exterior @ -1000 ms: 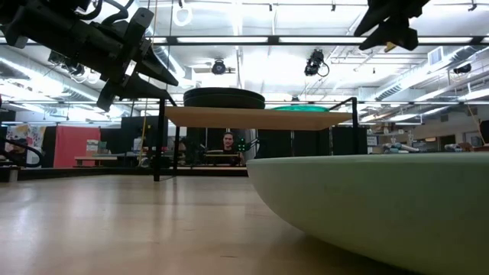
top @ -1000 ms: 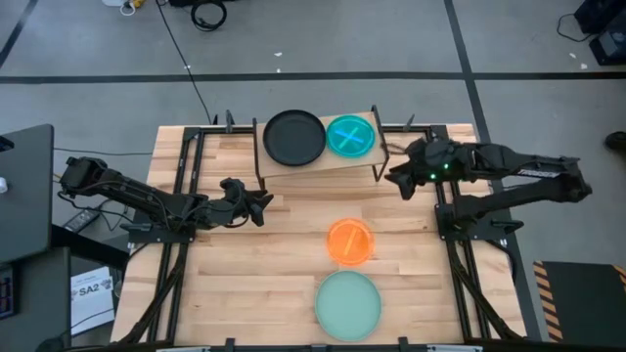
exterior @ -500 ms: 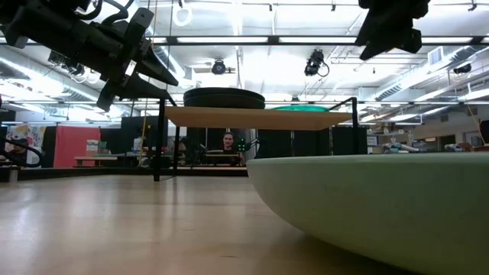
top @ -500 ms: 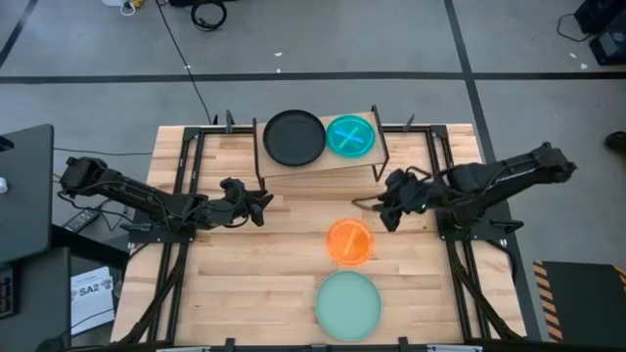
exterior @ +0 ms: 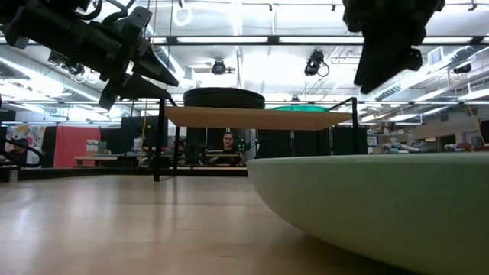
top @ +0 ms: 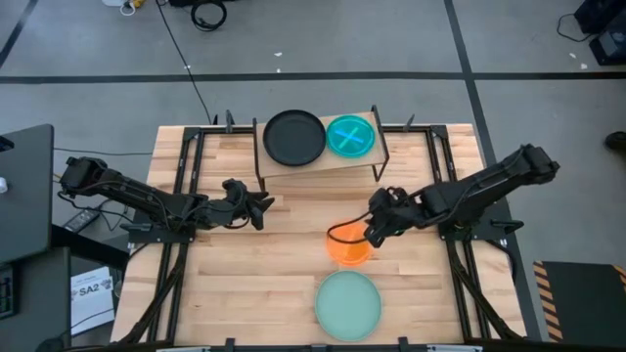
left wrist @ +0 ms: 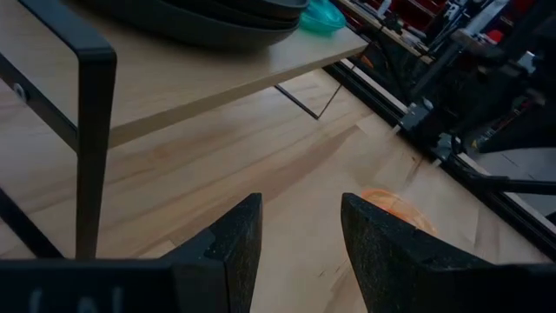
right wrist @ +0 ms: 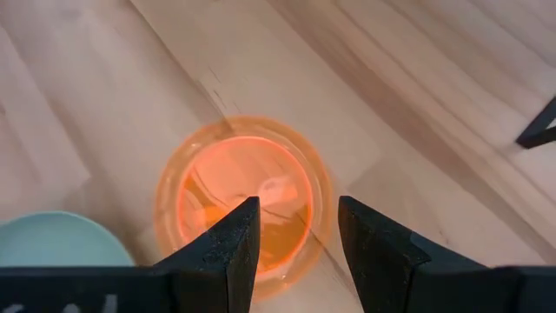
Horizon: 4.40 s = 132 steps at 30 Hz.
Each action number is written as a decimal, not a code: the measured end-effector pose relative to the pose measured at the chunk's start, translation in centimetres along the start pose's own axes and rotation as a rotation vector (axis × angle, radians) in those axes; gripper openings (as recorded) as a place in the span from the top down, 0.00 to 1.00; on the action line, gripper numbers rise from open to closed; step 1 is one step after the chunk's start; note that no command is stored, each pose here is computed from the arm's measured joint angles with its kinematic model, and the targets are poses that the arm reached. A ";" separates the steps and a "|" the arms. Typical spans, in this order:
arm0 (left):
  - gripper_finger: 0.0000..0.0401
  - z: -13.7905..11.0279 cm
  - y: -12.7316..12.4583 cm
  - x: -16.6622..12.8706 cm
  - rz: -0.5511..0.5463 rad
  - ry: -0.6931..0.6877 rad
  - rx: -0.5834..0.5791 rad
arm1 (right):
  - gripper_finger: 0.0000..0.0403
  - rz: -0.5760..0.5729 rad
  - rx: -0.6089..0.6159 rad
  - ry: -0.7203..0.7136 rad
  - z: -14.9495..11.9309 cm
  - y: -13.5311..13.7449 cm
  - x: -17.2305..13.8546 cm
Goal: Place and stack plates onto a shelf
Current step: Stack the orange plate on top of the light blue plate on the shelf
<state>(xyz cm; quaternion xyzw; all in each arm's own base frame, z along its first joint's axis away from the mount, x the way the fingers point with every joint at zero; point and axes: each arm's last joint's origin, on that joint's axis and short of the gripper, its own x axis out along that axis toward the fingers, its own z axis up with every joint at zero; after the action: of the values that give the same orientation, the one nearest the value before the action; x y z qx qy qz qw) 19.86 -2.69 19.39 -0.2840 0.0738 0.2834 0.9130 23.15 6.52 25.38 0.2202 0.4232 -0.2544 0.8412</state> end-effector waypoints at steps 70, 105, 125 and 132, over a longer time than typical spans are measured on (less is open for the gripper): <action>0.59 0.0 0.0 0.0 0.000 0.000 0.000 | 0.78 0.200 0.224 0.141 -6.2 -5.8 11.1; 0.59 0.0 0.0 0.0 0.000 0.000 0.000 | 0.98 0.255 0.269 0.064 -5.4 -5.1 11.0; 0.59 0.0 0.0 0.0 0.000 0.000 0.000 | 0.98 0.480 0.109 -0.309 0.7 -3.2 3.1; 0.59 0.0 0.0 0.0 0.000 0.000 0.002 | 0.98 0.497 0.085 -0.475 2.9 -3.9 -0.7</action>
<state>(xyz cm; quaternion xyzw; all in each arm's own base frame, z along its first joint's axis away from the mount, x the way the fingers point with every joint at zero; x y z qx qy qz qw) 19.86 -2.68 19.38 -0.2832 0.0744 0.2835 0.9132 22.13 2.03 26.92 0.2859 0.1380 -0.1035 0.9426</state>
